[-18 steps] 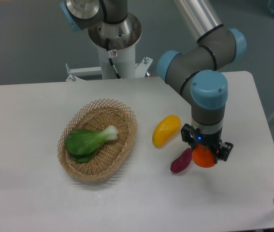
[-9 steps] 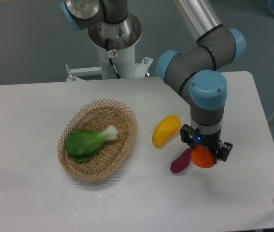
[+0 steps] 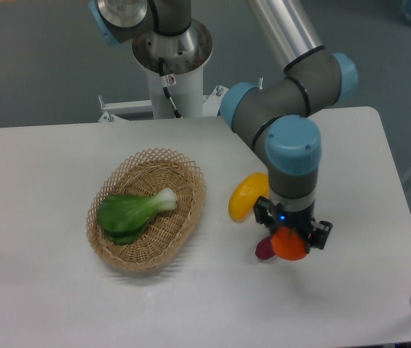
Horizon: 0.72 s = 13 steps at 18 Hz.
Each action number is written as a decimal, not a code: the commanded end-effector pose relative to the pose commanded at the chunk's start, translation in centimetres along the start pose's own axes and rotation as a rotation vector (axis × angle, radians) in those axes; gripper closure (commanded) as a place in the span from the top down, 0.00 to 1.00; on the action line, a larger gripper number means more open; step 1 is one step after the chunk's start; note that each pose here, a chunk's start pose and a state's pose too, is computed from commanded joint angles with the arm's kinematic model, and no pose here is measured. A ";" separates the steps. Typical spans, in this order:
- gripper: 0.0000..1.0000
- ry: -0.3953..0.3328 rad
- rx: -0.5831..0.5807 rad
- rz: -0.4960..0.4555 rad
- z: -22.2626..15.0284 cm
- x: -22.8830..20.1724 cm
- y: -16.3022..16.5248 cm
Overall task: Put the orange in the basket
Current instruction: 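Lift the orange and carry it over the wicker basket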
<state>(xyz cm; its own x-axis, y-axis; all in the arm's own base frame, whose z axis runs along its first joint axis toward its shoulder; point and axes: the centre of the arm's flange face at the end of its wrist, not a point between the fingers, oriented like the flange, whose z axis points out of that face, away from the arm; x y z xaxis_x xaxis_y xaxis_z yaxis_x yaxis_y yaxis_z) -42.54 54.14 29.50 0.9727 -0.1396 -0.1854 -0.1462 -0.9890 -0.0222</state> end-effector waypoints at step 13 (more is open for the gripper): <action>0.68 0.029 0.028 -0.055 -0.5 9.4 -6.8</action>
<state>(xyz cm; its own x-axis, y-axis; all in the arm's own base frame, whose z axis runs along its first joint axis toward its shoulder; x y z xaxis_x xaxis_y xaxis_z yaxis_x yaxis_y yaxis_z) -32.35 59.48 28.42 0.9840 -0.0872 -0.1552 -0.0973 -0.9935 -0.0589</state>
